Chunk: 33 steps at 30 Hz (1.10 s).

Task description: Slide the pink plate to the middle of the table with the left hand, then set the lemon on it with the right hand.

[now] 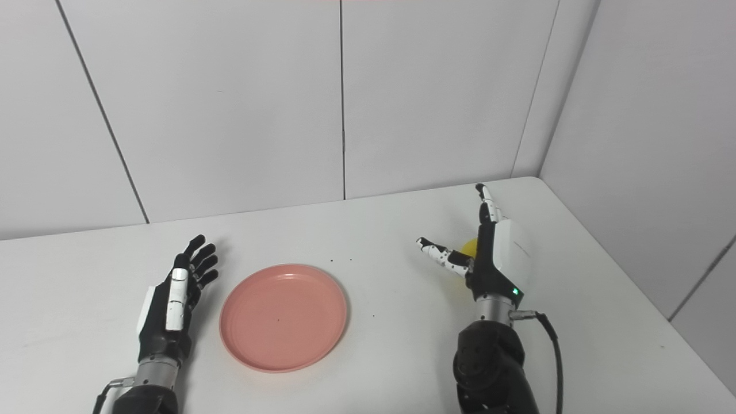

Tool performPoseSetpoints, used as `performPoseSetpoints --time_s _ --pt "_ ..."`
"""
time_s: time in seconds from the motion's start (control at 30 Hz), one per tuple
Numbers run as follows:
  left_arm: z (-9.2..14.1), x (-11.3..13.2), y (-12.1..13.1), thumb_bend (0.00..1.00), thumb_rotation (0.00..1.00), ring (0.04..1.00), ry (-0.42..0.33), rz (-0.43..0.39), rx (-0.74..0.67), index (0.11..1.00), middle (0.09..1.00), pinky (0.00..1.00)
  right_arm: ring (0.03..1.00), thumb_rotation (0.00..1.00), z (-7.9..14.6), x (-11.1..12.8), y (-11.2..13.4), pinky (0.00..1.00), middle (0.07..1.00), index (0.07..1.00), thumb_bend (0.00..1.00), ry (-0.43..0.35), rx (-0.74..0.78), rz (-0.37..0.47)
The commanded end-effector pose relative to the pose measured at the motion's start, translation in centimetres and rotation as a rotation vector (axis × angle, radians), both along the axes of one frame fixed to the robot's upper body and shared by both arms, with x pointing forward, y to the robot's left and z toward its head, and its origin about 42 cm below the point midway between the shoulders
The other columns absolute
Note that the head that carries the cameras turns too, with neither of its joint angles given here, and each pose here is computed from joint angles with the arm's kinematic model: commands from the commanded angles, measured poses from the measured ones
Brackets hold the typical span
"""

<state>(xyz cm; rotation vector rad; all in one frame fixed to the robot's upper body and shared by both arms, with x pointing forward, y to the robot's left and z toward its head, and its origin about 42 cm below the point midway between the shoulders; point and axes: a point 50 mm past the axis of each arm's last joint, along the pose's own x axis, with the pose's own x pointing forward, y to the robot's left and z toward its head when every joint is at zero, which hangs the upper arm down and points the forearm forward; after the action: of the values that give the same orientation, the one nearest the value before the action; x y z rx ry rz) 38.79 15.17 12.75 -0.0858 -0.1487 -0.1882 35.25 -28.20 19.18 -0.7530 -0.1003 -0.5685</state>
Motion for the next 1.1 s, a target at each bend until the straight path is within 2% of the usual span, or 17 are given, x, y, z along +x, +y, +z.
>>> performPoseSetpoints --time_s 0.0,0.07,0.13,0.27,0.57,0.87,1.07 --pt "-1.6 -0.9 1.1 0.67 1.0 0.93 0.032 0.002 -0.014 0.926 0.93 0.94 0.874 0.34 1.8 1.1 -0.3 0.79 0.889 0.893 0.88 -0.04 -0.024 -0.011" --pt "-1.4 -1.0 1.1 0.67 1.0 0.925 0.022 0.014 -0.004 0.923 0.925 0.92 0.874 0.34 1.7 1.2 -0.5 0.8 0.887 0.89 0.88 -0.023 -0.024 -0.014" --pt "-1.4 -1.1 1.2 0.69 1.0 0.886 0.011 0.031 0.011 0.882 0.889 0.86 0.873 0.34 1.5 1.3 -0.8 0.8 0.886 0.89 0.87 -0.009 -0.019 -0.016" --pt "-1.4 -1.1 1.1 0.68 1.0 0.874 0.002 0.05 -0.003 0.864 0.877 0.85 0.871 0.34 1.1 1.6 -1.1 0.79 0.884 0.886 0.88 0.003 -0.014 -0.019" --pt "-1.5 -1.1 1.4 0.69 1.0 0.892 0.007 0.024 -0.012 0.88 0.893 0.87 0.877 0.34 0.6 2.8 -1.1 0.82 0.887 0.893 0.86 0.047 -0.022 -0.036" --pt "-1.4 -1.3 1.4 0.68 1.0 0.881 0.003 0.024 -0.015 0.872 0.883 0.85 0.881 0.31 0.1 3.5 -1.9 0.85 0.89 0.897 0.84 0.103 -0.023 -0.05" --pt "-1.3 -1.3 1.5 0.69 1.0 0.883 0.005 0.022 -0.026 0.873 0.885 0.85 0.874 0.24 -0.8 3.9 -2.5 0.81 0.88 0.877 0.82 0.135 -0.02 -0.058"
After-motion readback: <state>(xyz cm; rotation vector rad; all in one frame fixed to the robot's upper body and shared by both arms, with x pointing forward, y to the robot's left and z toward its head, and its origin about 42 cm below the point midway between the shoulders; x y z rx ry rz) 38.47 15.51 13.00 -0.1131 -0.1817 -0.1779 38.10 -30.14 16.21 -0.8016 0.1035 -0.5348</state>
